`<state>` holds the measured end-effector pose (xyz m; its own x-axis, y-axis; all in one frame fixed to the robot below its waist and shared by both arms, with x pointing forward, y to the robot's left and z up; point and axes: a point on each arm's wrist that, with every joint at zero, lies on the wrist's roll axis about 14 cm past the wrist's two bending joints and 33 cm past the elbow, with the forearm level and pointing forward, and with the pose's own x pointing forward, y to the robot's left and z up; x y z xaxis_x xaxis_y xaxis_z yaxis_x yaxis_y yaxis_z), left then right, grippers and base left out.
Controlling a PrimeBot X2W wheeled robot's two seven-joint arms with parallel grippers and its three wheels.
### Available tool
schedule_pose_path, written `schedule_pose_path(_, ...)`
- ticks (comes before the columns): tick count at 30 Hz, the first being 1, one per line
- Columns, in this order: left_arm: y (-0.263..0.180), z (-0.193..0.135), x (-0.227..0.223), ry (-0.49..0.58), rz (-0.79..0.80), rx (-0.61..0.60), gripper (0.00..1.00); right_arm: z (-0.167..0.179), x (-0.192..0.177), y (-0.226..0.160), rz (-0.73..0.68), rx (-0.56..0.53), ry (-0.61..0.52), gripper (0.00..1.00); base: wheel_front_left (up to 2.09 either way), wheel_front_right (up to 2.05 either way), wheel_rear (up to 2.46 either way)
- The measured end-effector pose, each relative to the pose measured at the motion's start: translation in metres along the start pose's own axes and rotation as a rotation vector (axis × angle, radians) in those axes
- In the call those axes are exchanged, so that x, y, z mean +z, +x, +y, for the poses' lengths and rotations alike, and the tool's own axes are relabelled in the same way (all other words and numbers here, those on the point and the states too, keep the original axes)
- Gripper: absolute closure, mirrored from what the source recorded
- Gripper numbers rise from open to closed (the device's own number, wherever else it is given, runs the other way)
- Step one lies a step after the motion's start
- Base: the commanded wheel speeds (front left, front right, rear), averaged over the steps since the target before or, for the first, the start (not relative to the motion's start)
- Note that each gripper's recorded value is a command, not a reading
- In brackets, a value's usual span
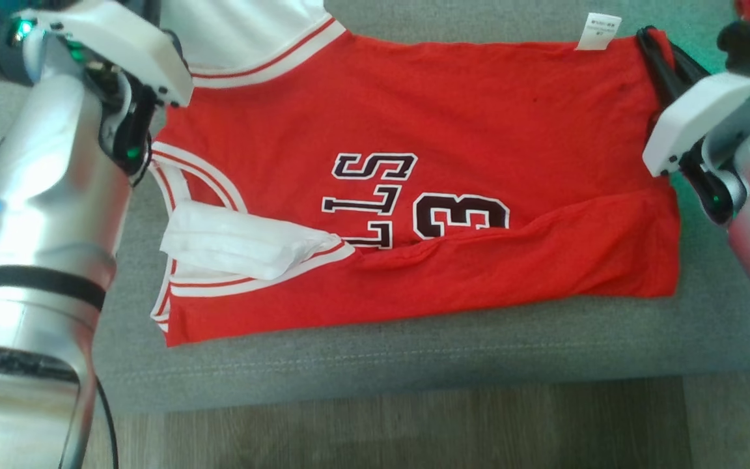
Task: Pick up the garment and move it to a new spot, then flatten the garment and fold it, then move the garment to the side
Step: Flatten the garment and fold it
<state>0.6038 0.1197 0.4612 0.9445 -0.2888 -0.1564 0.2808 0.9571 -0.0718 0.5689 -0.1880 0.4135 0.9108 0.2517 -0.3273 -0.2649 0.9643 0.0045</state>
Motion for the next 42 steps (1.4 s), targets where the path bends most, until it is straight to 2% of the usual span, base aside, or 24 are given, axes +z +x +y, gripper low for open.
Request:
schedule_pose_path(14,-0.049,0.003,0.015,-0.066,-0.063,0.020,1.00,-0.001,0.027,-0.023,-0.103,-0.004,0.017,1.00,0.00,0.00,0.00)
schedule_pose_path(20,-0.076,0.007,0.012,-0.081,-0.061,0.027,1.00,0.006,0.025,-0.032,-0.107,0.013,0.014,1.00,0.00,0.00,0.00)
schedule_pose_path(36,-0.141,-0.006,-0.025,-0.058,0.087,-0.042,1.00,0.010,0.017,-0.055,-0.096,0.048,-0.004,1.00,0.00,0.00,0.00)
schedule_pose_path(42,-0.157,-0.015,-0.035,-0.049,0.144,-0.076,1.00,0.018,-0.002,-0.067,-0.011,0.095,-0.020,1.00,0.00,0.00,0.00)
